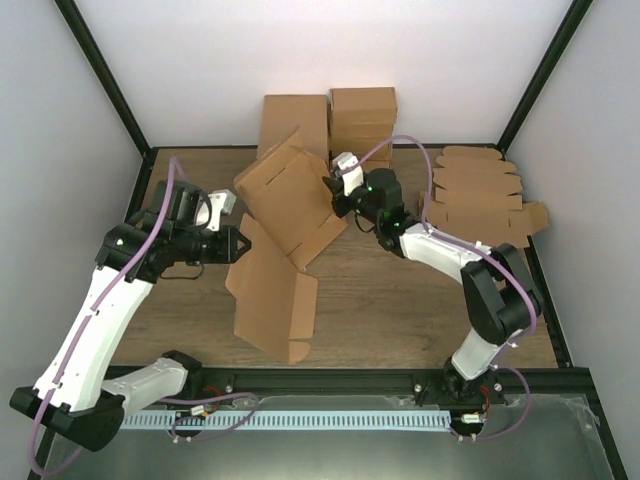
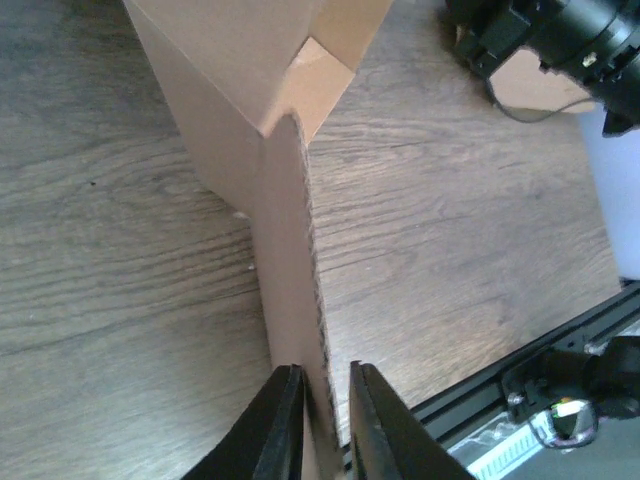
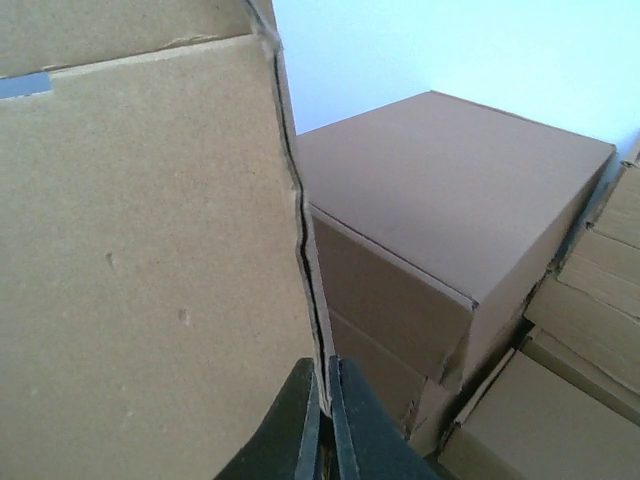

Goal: Fold the paper box

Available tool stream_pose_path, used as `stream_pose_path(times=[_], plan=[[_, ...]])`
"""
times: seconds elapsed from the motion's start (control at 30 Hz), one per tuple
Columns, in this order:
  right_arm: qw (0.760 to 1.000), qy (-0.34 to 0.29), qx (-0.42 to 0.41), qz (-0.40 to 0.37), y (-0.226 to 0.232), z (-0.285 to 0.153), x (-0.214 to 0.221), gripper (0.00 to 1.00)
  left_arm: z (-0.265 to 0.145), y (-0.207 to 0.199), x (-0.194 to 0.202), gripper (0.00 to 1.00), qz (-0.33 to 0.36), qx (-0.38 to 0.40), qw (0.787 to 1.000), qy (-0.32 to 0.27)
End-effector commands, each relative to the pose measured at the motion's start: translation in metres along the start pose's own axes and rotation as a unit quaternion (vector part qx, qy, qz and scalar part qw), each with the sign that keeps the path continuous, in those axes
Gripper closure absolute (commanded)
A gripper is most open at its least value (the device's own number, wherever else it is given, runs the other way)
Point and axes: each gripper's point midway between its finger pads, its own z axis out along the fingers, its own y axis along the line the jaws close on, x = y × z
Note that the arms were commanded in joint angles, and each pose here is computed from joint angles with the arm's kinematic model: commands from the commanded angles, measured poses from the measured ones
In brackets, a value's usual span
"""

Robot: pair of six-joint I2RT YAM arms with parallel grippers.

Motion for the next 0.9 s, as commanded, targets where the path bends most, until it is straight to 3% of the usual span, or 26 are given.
stream_pose_path(times=[0.0,0.1,0.27,0.5,0.7,0.87], plan=[[0.997,-0.055,0.035,0.034,-0.009,-0.026,-0.038,0.99,-0.011,-0.017,-0.01,0.73,0.013,0.041,0.999,-0.031],[0.995,-0.052,0.057,0.056,-0.012,-0.037,-0.037,0.99,-0.02,-0.026,-0.019,0.45,0.017,0.057,0.997,-0.055],[0.989,-0.053,0.089,0.104,-0.01,-0.056,-0.032,0.99,-0.048,-0.038,-0.037,0.17,0.02,0.072,0.99,-0.12],[0.978,-0.049,0.11,0.17,-0.01,-0.08,-0.016,0.99,-0.085,-0.024,-0.066,0.09,0.0,0.004,0.979,-0.204],[0.976,-0.04,0.105,0.185,-0.002,-0.091,0.0,0.99,-0.134,-0.01,-0.091,0.04,-0.013,-0.062,0.951,-0.301],[0.975,-0.038,0.101,0.196,0.002,-0.101,0.007,0.99,-0.136,0.005,-0.101,0.0,-0.024,-0.106,0.941,-0.32]])
